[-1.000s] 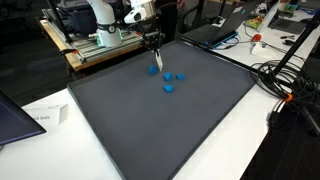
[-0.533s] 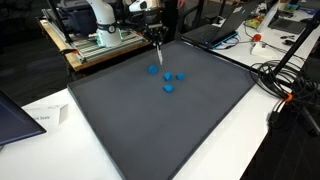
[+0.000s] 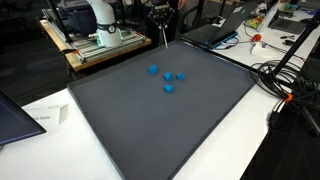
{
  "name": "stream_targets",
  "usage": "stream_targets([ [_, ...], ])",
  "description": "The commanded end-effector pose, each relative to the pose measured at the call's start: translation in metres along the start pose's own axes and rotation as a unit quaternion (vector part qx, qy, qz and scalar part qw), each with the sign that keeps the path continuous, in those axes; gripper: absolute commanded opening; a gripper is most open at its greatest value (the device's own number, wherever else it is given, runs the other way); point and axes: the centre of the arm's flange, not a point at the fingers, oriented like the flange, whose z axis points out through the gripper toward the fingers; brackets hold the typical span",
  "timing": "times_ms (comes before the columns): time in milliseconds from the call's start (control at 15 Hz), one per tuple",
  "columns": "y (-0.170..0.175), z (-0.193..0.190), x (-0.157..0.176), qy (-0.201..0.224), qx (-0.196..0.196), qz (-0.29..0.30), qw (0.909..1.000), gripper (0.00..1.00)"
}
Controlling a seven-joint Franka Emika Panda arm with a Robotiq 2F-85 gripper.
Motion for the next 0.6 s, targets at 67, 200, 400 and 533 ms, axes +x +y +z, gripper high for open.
stream_targets([
  [67,-0.022,-0.026,-0.013,-0.008,-0.034,-0.011,0.9993,0.01],
  [200,-0.032,-0.03,-0.015,-0.018,-0.057,-0.027,0.9979,0.01],
  [400,-0.046,-0.038,-0.017,-0.039,-0.086,-0.051,0.9942,0.01],
  [533,-0.056,-0.047,-0.021,-0.054,-0.097,-0.066,0.9917,0.01],
])
